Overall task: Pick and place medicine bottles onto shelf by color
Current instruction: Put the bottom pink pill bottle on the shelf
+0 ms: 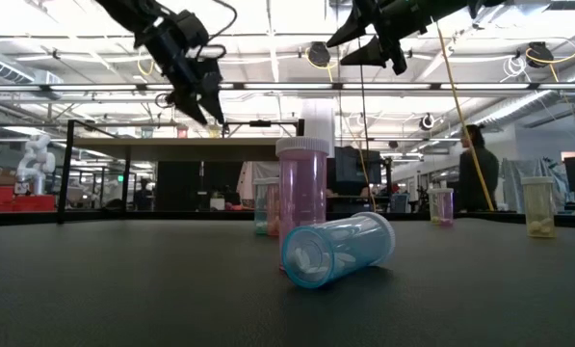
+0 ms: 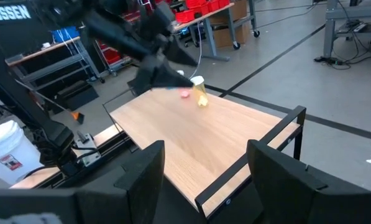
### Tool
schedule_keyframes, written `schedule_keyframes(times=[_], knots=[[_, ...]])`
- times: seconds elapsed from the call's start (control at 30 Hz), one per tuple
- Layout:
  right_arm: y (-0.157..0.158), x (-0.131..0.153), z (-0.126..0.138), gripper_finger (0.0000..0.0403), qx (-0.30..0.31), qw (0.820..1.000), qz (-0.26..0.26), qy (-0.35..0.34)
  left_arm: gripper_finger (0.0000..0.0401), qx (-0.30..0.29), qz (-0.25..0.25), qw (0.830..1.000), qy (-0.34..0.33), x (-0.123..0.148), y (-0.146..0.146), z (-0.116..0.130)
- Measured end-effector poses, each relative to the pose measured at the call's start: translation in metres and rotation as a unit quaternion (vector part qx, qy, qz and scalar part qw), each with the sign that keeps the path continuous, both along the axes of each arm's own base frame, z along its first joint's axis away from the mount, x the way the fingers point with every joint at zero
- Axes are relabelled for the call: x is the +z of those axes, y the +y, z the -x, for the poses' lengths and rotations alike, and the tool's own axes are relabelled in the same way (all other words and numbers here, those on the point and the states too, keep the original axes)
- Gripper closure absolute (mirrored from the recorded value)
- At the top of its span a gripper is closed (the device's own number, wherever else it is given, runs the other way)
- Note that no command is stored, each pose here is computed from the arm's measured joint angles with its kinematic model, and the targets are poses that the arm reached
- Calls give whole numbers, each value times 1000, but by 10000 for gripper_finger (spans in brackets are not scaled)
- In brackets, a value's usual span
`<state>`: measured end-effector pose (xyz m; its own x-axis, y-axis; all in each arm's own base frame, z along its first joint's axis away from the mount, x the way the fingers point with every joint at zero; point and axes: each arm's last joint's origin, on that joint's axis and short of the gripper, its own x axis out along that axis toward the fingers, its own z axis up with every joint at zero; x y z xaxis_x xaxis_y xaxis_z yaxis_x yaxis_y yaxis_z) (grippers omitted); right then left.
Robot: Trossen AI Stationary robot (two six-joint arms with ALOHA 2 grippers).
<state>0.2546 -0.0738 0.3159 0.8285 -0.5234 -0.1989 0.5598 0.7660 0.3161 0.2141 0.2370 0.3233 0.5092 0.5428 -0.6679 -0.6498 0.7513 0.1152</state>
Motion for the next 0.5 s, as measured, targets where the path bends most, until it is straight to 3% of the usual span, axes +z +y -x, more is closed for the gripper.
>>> schedule_keyframes(times=[0.23,0.5], knots=[[1,0,-1,179,27,1000,-12,-4,17,-21,-22,999,-14,64,-22,4],[12,-4,-3,179,91,995,-50,2,49,-29,5,996,-90,101,-71,3]])
